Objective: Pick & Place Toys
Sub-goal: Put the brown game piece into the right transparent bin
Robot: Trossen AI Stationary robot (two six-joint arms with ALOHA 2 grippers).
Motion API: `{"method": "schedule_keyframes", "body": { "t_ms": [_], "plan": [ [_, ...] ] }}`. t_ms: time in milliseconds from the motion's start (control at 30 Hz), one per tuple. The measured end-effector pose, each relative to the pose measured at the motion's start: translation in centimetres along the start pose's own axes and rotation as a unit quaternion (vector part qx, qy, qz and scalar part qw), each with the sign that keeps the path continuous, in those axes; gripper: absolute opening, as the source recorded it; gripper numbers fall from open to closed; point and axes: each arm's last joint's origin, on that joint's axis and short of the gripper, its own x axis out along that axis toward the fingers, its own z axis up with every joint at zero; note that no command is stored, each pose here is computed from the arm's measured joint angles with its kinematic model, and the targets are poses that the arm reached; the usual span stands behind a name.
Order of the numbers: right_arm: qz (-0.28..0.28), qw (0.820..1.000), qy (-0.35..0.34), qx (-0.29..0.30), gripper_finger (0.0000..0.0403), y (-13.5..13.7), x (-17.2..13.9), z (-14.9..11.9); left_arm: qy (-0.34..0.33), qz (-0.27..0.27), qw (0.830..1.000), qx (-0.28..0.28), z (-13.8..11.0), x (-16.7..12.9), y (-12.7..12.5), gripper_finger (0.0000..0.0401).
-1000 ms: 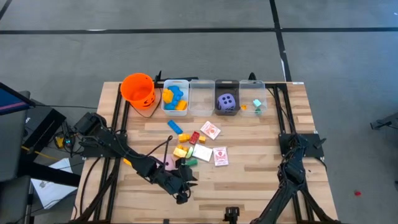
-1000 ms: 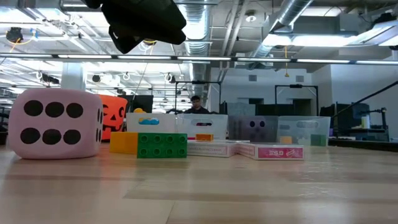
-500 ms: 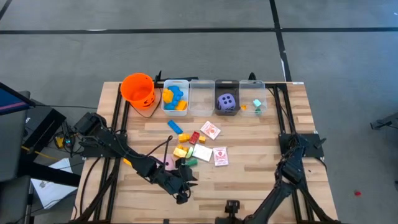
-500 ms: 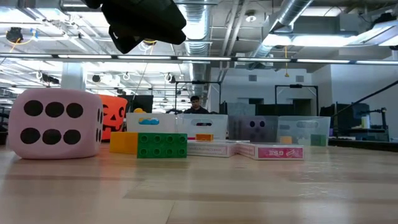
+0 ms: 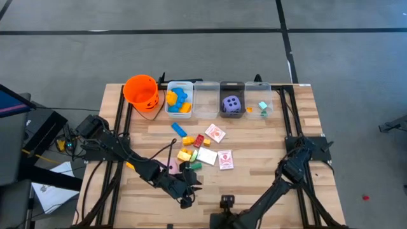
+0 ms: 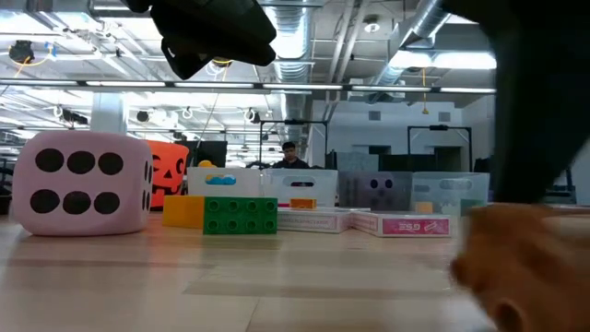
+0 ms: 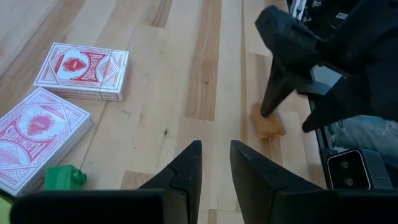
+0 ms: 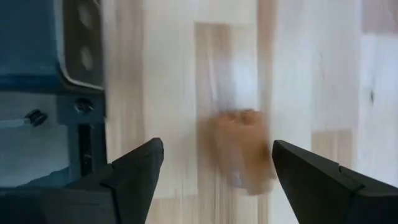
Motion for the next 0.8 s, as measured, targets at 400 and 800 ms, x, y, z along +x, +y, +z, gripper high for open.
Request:
{"method": "schedule_keyframes", "body": {
  "t_ms": [400, 800],
  "plan": [
    [0.036, 0.999, 0.026, -0.029, 0.0286, -1.6, 2.3, 1.2, 0.000, 0.000, 1.000, 0.000, 0.0, 0.0, 0.0, 0.0076],
    [0.067, 0.996, 0.050, -0.021, 0.0256, -1.7, 4.5, 0.1, 0.001, -0.002, 1.000, 0.002, -0.1, -0.1, -0.2, 0.0076]
  ]
}}
